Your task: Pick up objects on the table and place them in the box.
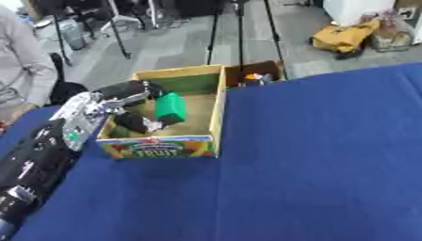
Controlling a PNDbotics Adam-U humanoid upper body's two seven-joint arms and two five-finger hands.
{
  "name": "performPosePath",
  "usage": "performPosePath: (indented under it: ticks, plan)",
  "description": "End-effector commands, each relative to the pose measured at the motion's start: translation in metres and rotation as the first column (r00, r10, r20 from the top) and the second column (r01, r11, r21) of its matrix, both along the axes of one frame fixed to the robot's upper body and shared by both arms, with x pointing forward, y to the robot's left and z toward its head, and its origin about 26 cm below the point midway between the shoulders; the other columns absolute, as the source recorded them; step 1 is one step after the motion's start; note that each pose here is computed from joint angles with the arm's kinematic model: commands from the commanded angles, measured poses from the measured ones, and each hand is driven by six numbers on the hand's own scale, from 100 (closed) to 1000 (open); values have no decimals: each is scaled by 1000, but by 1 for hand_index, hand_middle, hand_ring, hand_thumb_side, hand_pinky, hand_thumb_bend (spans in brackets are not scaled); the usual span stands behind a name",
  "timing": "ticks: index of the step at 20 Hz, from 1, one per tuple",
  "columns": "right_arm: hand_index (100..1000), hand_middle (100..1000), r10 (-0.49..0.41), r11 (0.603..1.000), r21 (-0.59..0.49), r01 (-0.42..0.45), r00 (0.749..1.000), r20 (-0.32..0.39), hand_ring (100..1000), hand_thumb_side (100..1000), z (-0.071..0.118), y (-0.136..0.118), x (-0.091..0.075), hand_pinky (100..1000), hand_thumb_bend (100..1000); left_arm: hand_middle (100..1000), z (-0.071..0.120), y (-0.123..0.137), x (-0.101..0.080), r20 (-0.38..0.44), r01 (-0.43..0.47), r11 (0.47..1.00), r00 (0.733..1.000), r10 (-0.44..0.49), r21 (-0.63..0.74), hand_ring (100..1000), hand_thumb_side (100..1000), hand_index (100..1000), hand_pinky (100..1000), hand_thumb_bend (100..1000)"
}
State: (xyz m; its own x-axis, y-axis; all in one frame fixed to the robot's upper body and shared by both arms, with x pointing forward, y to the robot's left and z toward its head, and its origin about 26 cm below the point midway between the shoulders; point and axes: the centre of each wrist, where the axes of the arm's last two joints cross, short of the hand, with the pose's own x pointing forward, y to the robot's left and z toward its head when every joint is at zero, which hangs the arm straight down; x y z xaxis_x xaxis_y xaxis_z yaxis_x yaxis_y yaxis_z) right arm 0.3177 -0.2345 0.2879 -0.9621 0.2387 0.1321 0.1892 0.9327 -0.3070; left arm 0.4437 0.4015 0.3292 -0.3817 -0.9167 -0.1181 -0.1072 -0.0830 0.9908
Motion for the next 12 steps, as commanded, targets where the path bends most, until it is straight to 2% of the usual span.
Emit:
performPosePath:
  ticks: [1,4,8,9,10,11,12]
  plan:
    - [814,569,4,1000,3,-5,1000,31,926,1000,8,0,-5,877,100,810,12,7,-5,-11,-5,999,1000,5,32,834,665,919,829,100]
    - [814,569,5,1000,6,-6,1000,30,926,1000,7,0,-5,877,100,837,12,8,-6,-24,1,999,1000,0,40,861,696,998,845,100]
    - [814,569,9,1000,10,-10,1000,28,926,1000,7,1,-5,877,100,908,12,8,-7,-26,19,999,999,-18,30,900,820,1000,878,100]
    - [814,570,10,1000,12,-10,1000,27,926,1000,7,1,-5,877,100,971,13,7,-7,-17,25,999,1000,-25,21,946,973,1000,921,174]
    - [814,570,11,1000,13,-11,1000,26,926,1000,6,1,-5,877,100,985,15,7,-8,1,36,999,999,-36,6,956,1000,1000,932,194]
    - [814,570,12,1000,14,-12,1000,25,926,1000,6,1,-5,877,100,990,18,6,-9,29,47,999,998,-47,-17,960,1000,1000,944,151]
    - [814,570,12,1000,15,-13,1000,24,926,1000,6,1,-5,877,100,985,22,5,-11,68,59,997,996,-56,-47,957,1000,1000,944,153]
